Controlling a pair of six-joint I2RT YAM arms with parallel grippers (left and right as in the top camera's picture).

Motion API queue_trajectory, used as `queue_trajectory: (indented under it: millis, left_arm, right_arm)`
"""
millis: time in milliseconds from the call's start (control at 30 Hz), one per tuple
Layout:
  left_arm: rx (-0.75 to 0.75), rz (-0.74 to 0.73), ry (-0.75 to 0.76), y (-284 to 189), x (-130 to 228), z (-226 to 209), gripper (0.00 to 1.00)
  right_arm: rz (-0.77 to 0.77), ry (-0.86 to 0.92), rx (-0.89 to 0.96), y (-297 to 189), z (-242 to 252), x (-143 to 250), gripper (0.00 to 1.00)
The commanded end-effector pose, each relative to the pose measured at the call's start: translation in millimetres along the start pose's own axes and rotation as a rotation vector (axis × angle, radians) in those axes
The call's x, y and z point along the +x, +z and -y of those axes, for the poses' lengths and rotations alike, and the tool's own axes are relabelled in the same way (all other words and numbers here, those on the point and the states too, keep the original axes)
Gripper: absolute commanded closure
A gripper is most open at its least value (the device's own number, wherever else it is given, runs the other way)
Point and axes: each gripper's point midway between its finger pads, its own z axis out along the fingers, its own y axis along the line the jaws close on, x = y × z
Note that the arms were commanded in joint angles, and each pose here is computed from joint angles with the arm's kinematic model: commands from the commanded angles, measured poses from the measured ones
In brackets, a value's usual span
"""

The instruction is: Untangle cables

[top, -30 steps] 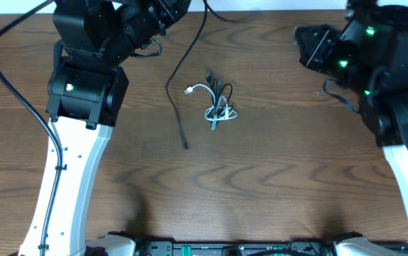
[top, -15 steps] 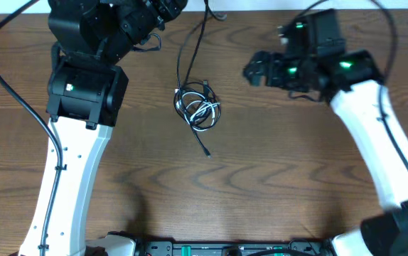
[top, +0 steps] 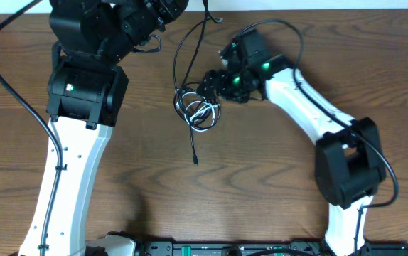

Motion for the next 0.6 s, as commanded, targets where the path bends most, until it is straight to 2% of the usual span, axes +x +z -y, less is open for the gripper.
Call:
queue_trajectory:
  millis: [0, 67, 133, 267, 300, 367, 400, 433, 467, 567]
  left_arm:
    - [0.023, 0.010, 0.032, -5, -5, 12, 0.92]
    - [0.023, 0.010, 0.031, -5, -5, 12, 0.93]
    - [0.023, 0.010, 0.031, -5, -5, 11, 0.92]
    - [0.015, 0.004, 0.026, -5, -4, 10, 0.93]
    - [0.012, 0.002, 0.023, -5, -3, 9, 0.93]
    - [0.005, -0.004, 0.018, -5, -2, 7, 0.92]
    - [0.000, -0.007, 0.015, -5, -1, 5, 0.93]
    - [0.000, -0.008, 0.015, -5, -1, 6, 0.93]
    - [0.000, -0.008, 0.015, -5, -1, 6, 0.93]
    - [-0.001, -0.008, 0.014, -5, -1, 5, 0.92]
  right_arm:
    - [-0.037, 0.054, 0.000, 25, -3, 13, 0.17]
    - [-0.016, 0.136, 0.069, 34, 9, 13, 0.22]
    - [0.005, 0.182, 0.131, 45, 19, 14, 0.22]
    - [0.009, 0.183, 0.160, 63, 28, 17, 0.23]
    - [0.009, 0.183, 0.162, 66, 30, 17, 0.27]
    - [0.004, 0.182, 0.167, 71, 34, 18, 0.47]
    - [0.002, 0.173, 0.170, 72, 36, 18, 0.74]
    - [0.007, 0.158, 0.180, 72, 38, 17, 0.90]
    - [0.015, 0.146, 0.191, 72, 40, 16, 0.99]
    - [0.027, 0.142, 0.203, 67, 44, 12, 0.99]
